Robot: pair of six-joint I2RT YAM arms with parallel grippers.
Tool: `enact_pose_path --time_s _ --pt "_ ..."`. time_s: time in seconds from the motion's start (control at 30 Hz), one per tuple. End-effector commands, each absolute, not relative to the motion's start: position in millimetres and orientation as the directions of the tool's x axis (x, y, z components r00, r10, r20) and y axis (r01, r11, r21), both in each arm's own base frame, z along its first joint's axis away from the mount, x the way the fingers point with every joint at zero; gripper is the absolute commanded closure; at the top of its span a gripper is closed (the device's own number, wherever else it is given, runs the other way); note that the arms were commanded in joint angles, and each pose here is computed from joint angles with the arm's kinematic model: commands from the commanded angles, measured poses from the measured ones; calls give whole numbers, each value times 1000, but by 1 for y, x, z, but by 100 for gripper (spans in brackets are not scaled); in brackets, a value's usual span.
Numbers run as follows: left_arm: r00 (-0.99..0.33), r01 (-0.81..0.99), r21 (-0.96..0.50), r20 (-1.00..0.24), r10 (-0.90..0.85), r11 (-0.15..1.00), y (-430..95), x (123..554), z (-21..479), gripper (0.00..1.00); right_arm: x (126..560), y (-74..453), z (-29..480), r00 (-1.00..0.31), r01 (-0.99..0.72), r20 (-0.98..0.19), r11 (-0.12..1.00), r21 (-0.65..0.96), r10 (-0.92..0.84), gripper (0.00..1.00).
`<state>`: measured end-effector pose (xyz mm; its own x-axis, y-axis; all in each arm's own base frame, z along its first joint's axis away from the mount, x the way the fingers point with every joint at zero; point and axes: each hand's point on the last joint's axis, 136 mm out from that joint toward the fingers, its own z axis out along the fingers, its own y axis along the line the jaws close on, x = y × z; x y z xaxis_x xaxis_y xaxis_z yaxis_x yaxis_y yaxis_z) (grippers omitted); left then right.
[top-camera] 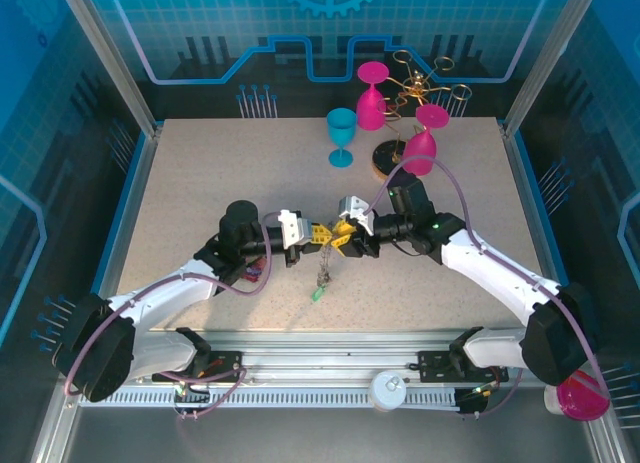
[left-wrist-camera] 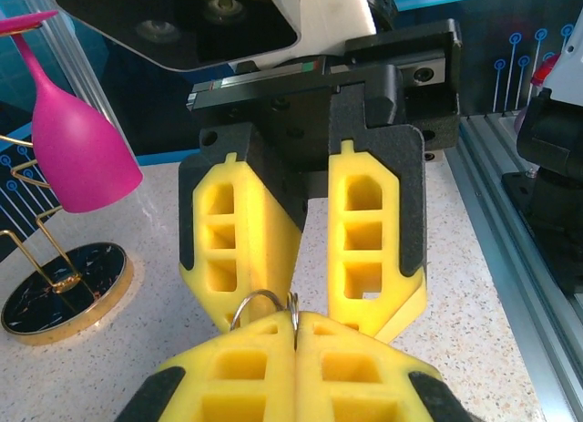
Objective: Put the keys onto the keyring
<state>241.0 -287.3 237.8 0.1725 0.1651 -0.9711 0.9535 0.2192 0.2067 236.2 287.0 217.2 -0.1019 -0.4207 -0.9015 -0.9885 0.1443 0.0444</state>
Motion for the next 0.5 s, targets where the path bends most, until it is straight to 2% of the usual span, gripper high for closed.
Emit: enact_pose_path --time_s 0.0,0.17,0.3,0.47 --pt "195 961 214 -974 118 173 -291 232 245 100 240 284 225 -78 -988 -917 153 19 -392 72" --pt "190 967 206 -975 113 152 -292 229 244 100 238 278 227 -71 -987 -919 162 8 -389 78" --pt "194 966 208 -976 99 153 -292 230 248 100 236 274 220 -88 -986 -905 166 20 -416 69" --pt "192 968 205 -977 96 144 -292 228 249 100 228 268 207 -127 -983 -891 176 54 -435 71"
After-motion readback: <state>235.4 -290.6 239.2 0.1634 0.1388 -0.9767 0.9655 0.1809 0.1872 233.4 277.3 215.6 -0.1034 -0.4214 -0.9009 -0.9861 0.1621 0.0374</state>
